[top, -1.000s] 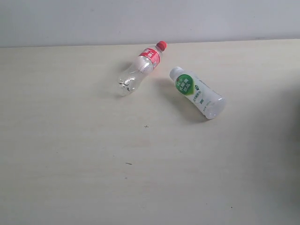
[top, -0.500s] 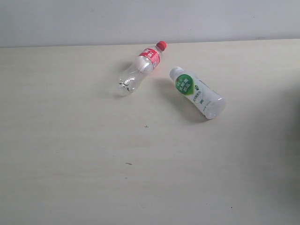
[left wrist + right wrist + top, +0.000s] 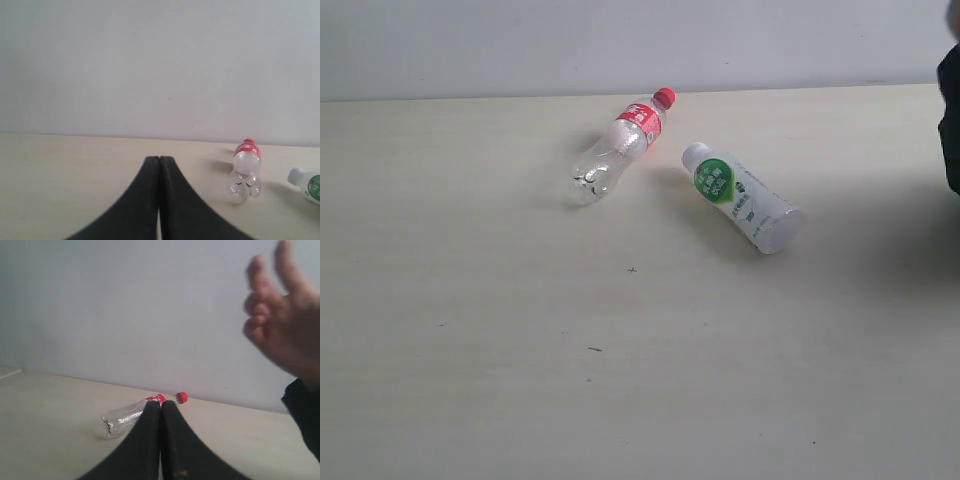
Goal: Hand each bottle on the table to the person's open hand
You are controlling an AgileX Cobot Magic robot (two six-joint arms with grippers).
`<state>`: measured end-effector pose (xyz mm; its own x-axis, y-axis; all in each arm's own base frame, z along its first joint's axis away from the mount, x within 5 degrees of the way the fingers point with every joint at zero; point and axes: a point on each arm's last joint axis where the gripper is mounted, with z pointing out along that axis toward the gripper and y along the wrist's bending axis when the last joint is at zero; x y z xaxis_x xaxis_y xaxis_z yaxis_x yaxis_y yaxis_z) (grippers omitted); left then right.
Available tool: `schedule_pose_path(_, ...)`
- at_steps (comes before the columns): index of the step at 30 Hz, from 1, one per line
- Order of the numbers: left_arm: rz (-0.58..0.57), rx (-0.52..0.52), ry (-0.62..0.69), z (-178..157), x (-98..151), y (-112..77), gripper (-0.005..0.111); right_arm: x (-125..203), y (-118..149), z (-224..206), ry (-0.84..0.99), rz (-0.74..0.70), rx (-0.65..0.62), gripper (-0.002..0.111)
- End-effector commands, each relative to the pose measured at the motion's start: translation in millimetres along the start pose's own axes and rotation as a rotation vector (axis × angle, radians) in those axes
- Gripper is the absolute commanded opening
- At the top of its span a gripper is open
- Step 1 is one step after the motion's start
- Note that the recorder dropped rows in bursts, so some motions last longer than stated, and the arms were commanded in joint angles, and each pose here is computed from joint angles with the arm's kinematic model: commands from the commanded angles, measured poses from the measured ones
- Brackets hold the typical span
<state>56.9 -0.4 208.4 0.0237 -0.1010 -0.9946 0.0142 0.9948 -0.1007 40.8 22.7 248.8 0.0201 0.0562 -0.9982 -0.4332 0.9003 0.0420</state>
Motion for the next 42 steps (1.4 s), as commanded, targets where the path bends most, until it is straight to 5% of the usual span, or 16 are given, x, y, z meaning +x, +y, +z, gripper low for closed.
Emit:
schedule_pose_path(1, 0.005, -0.001, -0.005, -0.4, 0.4, 0.1, 0.000, 0.9, -0.5, 0.0, -0.009, -0.017, 0.005, 0.000)
schedule_pose_path(25, 0.005, -0.001, -0.005, -0.4, 0.4, 0.1, 0.000, 0.4, -0.6, 0.0, -0.015, -0.014, 0.005, 0.000)
schedule_pose_path(33, 0.005, -0.001, -0.005, -0.4, 0.4, 0.1, 0.000, -26.6, -7.3, -4.8, -0.311, -0.012, 0.083, 0.000)
schedule_pose_path(42, 0.005, -0.001, -0.005, -0.4, 0.4, 0.1, 0.000, -37.3, -10.3, -9.3, -0.439, 0.005, 0.115, 0.000)
